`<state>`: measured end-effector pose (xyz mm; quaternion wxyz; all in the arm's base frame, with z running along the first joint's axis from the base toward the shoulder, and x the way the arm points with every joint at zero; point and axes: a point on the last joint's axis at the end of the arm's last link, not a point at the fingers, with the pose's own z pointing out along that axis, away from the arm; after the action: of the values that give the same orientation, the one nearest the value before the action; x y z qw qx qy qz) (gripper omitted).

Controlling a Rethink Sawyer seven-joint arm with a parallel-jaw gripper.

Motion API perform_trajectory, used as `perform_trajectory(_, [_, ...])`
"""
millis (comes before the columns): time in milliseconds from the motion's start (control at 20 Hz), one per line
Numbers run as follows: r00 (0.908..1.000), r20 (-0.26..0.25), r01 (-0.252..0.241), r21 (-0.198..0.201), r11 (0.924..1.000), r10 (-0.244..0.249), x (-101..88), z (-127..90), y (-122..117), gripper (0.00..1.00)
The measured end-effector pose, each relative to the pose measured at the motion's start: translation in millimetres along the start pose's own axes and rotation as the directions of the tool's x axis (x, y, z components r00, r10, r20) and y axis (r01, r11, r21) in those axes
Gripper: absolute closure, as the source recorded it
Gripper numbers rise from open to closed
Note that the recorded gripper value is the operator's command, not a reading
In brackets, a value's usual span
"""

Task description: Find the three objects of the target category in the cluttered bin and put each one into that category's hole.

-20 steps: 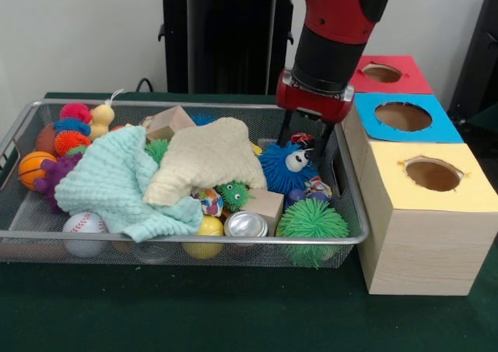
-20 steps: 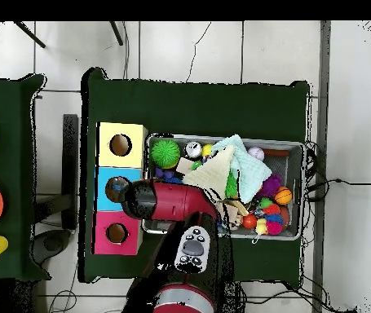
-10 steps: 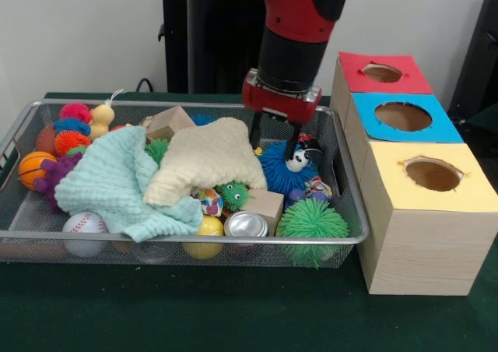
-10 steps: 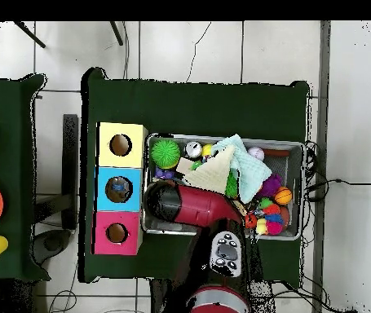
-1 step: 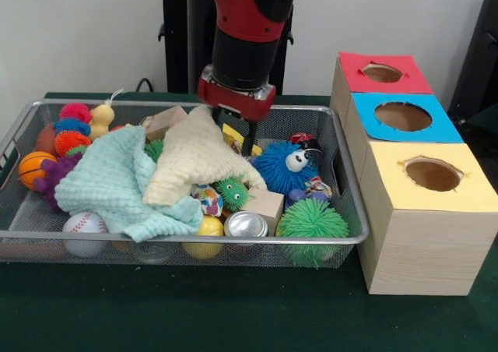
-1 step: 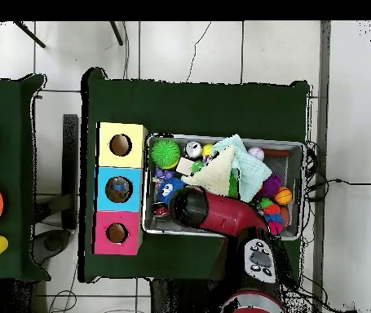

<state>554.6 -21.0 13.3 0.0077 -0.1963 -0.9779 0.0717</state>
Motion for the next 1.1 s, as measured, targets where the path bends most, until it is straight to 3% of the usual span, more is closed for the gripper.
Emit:
perform_trajectory(500, [0.9997,-0.003,0.025,0.009,0.9996,-0.025,4.5,1,-6,0.00])
perform_trajectory(850, [0.9988,0.027,-0.040,0.001,0.9992,0.040,-19.6,-12,-52,0.00])
perform_trajectory(900, [0.9978,0.040,-0.053,0.007,0.9985,0.053,-25.8,-16,-70,1.00])
perform_trajectory(1100, [0.9977,0.049,-0.048,0.013,0.9988,0.047,-26.9,-19,-74,1.00])
